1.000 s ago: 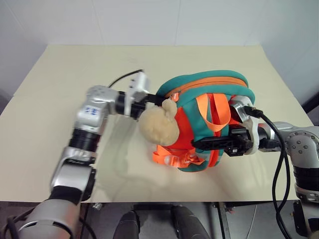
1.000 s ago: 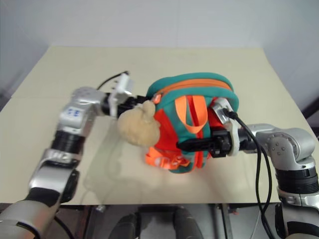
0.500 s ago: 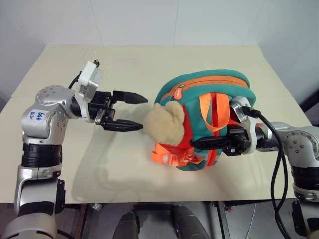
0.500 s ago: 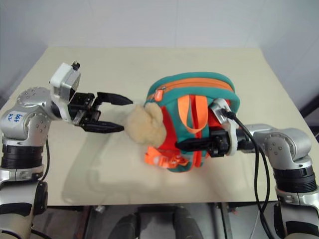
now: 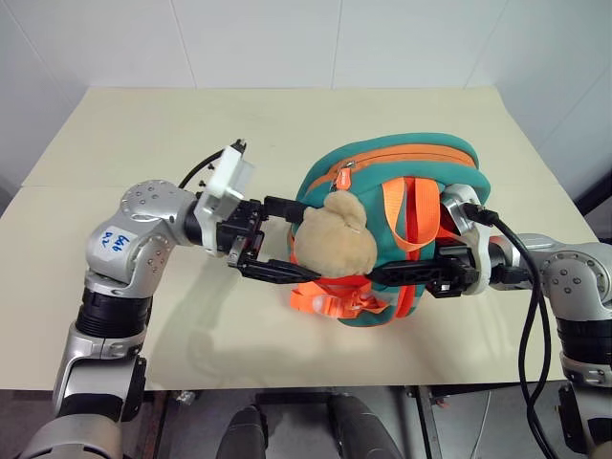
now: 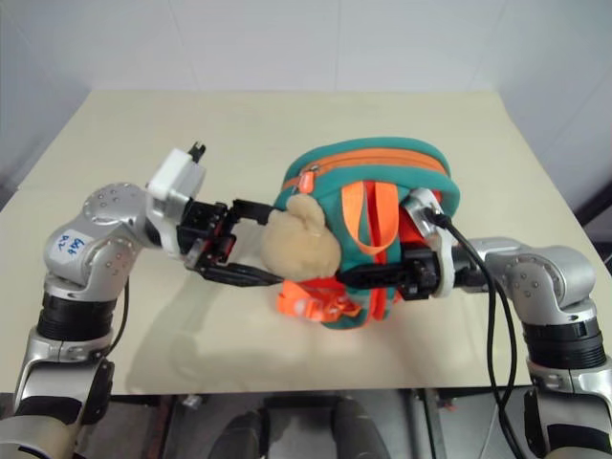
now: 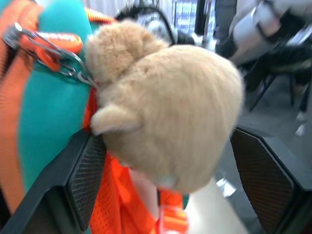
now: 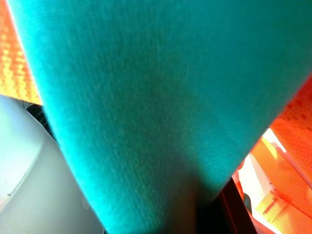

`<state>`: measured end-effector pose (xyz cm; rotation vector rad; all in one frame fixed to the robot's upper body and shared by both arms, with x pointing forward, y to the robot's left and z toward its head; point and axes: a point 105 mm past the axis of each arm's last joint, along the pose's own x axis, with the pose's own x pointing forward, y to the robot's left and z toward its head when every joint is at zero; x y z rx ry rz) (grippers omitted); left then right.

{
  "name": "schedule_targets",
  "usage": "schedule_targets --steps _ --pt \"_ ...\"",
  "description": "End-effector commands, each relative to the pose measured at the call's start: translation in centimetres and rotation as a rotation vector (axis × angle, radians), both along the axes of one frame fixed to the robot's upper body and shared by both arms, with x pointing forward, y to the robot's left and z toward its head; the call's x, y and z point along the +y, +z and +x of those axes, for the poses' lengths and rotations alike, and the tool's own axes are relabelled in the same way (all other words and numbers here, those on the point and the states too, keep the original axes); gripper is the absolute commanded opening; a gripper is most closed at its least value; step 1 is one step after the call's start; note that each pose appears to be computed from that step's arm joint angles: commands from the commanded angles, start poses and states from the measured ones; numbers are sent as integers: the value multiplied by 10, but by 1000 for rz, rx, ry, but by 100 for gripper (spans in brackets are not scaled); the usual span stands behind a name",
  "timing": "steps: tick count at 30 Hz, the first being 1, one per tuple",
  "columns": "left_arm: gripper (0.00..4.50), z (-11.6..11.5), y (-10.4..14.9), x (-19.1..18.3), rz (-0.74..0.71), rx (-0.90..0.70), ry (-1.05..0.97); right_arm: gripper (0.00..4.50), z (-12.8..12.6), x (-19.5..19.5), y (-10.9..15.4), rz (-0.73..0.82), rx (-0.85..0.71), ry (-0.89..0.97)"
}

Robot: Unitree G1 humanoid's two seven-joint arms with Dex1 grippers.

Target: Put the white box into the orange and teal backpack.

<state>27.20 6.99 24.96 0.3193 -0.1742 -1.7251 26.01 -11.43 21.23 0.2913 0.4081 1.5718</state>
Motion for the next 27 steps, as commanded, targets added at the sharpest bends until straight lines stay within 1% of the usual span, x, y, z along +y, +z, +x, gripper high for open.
schedule_targets --steps 1,3,6,9,11,13,15,16,21,24,27 --pt "391 11 1 -7 -3 -73 57 2 -4 4 3 11 -18 25" --pt "351 14 7 -9 -34 -86 74 2 -4 4 3 11 -19 20" --pt "257 16 13 -10 -66 -99 88 2 -4 3 3 11 -19 15" --pt "174 14 18 -8 -95 -85 83 2 -4 3 3 11 -19 12" --pt "127 13 21 -6 -105 -79 84 2 -4 3 2 11 -19 11" --pt "94 9 24 3 -111 -43 67 2 -4 3 2 11 -19 8" --pt "78 4 26 9 -113 -11 49 2 -4 3 2 11 -18 7" --pt "73 4 28 20 -103 1 58 2 -4 3 2 11 -18 5" --pt "73 16 33 64 -47 80 171 2 -5 1 1 11 -17 -5" --pt "73 25 19 98 57 191 258 2 -5 1 1 12 -17 -13" --pt "73 39 1 120 87 308 343 2 -5 1 1 16 -18 -17"
